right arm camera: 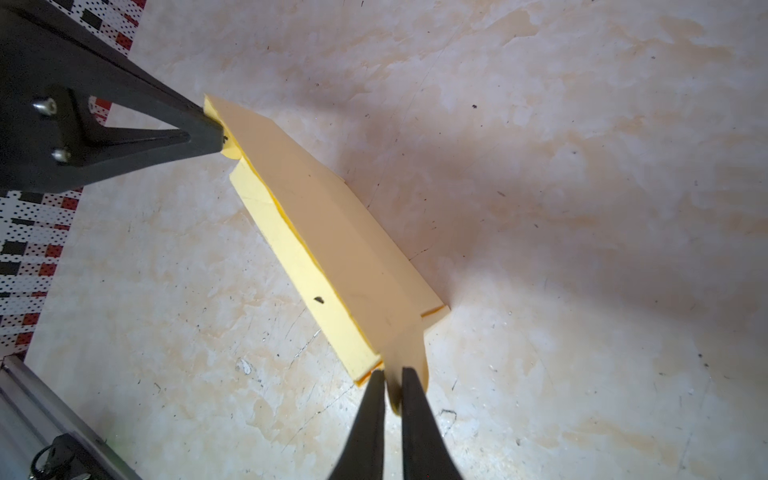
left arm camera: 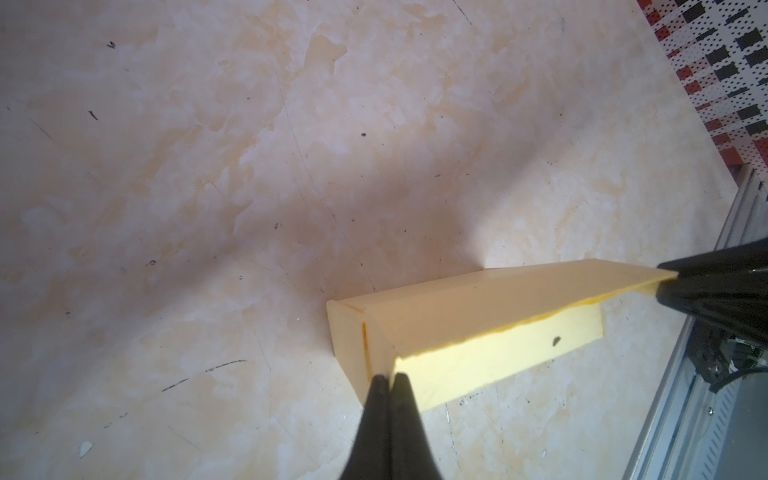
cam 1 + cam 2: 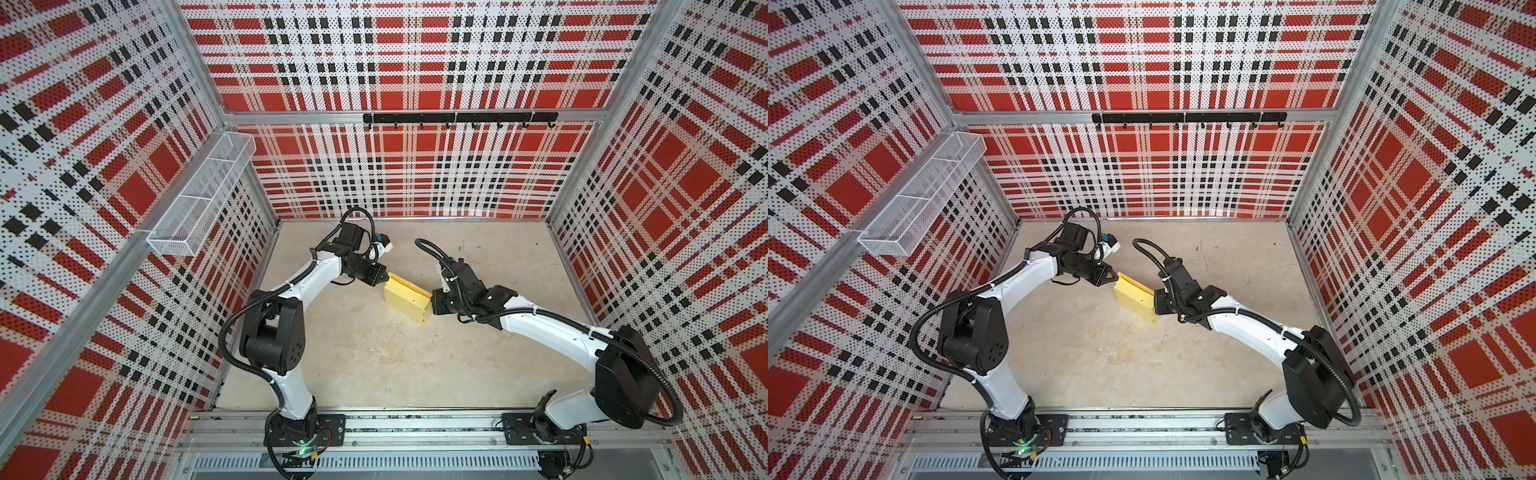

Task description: Fold the paper box

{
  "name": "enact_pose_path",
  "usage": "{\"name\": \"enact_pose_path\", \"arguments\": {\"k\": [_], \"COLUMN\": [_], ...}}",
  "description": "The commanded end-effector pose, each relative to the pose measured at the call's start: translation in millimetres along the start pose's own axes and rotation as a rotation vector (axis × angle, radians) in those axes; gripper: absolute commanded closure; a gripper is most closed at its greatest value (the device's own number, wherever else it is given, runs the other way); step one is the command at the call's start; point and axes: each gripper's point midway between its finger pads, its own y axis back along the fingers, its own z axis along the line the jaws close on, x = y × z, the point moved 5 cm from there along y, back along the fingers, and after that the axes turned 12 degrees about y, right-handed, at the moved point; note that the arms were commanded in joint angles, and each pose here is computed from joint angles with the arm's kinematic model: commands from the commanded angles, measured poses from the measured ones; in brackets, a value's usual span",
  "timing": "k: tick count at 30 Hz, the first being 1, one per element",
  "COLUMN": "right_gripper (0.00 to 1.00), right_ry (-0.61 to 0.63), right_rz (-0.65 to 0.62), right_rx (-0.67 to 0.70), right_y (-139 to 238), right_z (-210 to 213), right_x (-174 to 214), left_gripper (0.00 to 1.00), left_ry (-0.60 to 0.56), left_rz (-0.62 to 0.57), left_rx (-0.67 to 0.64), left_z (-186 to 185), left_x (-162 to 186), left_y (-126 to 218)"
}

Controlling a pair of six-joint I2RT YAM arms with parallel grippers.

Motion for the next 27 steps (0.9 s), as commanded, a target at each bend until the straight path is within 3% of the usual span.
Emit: {"name": "enact_pose_path", "arguments": {"k": [1,9,15,27], "right_gripper": [0.86,0.87,0.8,0.92], "right_ry": [-0.033,-0.064,-0.068,-0.136], "right_rz": [-0.051,-0.026,-0.002,-0.04], "right_rx": [-0.033,0.0,0.046,0.02], "right_y": [0.4,0.8,4.3,5.0], "right_z": [9.3,5.8,-0.6,3.8], "right_x": [-14.3,-7.4,-0.8,-9.0], "left_gripper": [0.98,0.99,0.99,0.99], "left_ry": [0.007,0.016,0.019,-0.006], "left_rz": [0.006,0.002,0.0,0.005], "left_rx": [0.01,0.008,0.011,0.021], "left_z": [-4.5,-4.5,-4.6,-20.0], "left_x": [3.5,4.6,5.0,8.1], "left_y": [-2.3,-1.7,-2.2,-4.1]}}
